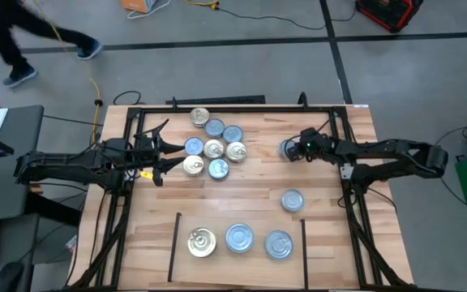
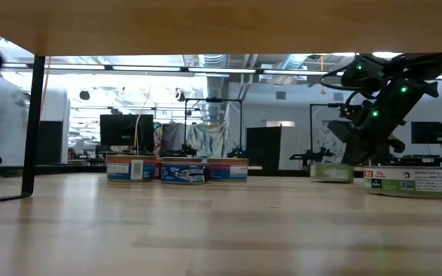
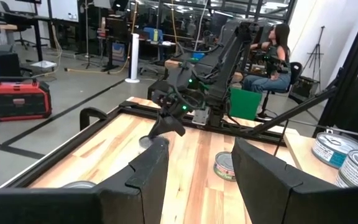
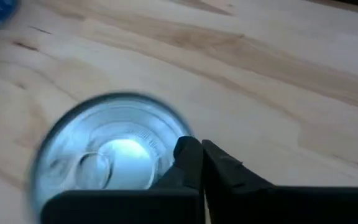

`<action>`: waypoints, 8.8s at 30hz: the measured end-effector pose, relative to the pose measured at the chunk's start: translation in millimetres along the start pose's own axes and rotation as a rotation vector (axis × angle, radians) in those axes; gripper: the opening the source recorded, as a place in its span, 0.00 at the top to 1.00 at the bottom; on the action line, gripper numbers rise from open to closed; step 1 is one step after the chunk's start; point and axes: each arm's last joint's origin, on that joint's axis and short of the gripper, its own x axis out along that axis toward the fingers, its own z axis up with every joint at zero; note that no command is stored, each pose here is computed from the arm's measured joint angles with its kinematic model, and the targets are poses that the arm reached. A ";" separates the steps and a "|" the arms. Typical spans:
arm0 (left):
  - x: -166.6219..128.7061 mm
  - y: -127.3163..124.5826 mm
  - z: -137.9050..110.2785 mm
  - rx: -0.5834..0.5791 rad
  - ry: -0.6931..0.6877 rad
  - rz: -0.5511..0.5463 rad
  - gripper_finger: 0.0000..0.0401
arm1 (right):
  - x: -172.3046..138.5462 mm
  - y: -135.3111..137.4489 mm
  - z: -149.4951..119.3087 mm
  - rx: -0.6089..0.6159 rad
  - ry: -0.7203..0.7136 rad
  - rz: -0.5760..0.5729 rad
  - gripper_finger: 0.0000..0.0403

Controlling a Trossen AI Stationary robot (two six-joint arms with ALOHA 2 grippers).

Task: Stack canned seafood by type on shelf
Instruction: Put the green tuna can on the top of the yellow and blue tuna can on the shelf

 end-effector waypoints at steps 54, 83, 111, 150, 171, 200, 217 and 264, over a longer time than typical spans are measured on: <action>0.0 1.3 -2.1 0.024 0.019 0.035 0.58 | -28.1 -6.8 88.8 -0.844 0.338 0.081 0.17; 0.0 1.5 -3.5 0.003 0.032 0.041 0.58 | -71.1 16.2 55.8 -0.476 0.198 0.095 0.41; -0.1 2.3 -4.4 -0.046 0.037 0.064 0.58 | 6.4 68.4 73.0 -0.861 0.228 0.094 0.57; -0.2 0.7 -6.2 0.022 0.064 0.004 0.58 | -13.8 34.6 29.2 -0.419 0.151 0.093 0.73; -0.2 0.7 -6.1 0.022 0.062 0.007 0.58 | -15.6 41.0 8.2 -0.438 0.280 0.113 0.73; -0.5 1.4 -10.0 0.063 0.102 0.014 0.58 | -71.8 75.2 75.0 -1.265 0.238 0.234 0.07; -1.0 1.9 -13.8 0.070 0.141 0.018 0.58 | -0.4 93.4 66.7 -1.661 0.648 0.176 0.16; -0.4 0.9 -9.2 -0.037 0.094 0.005 0.58 | -213.1 203.7 68.8 -0.769 0.741 1.307 0.58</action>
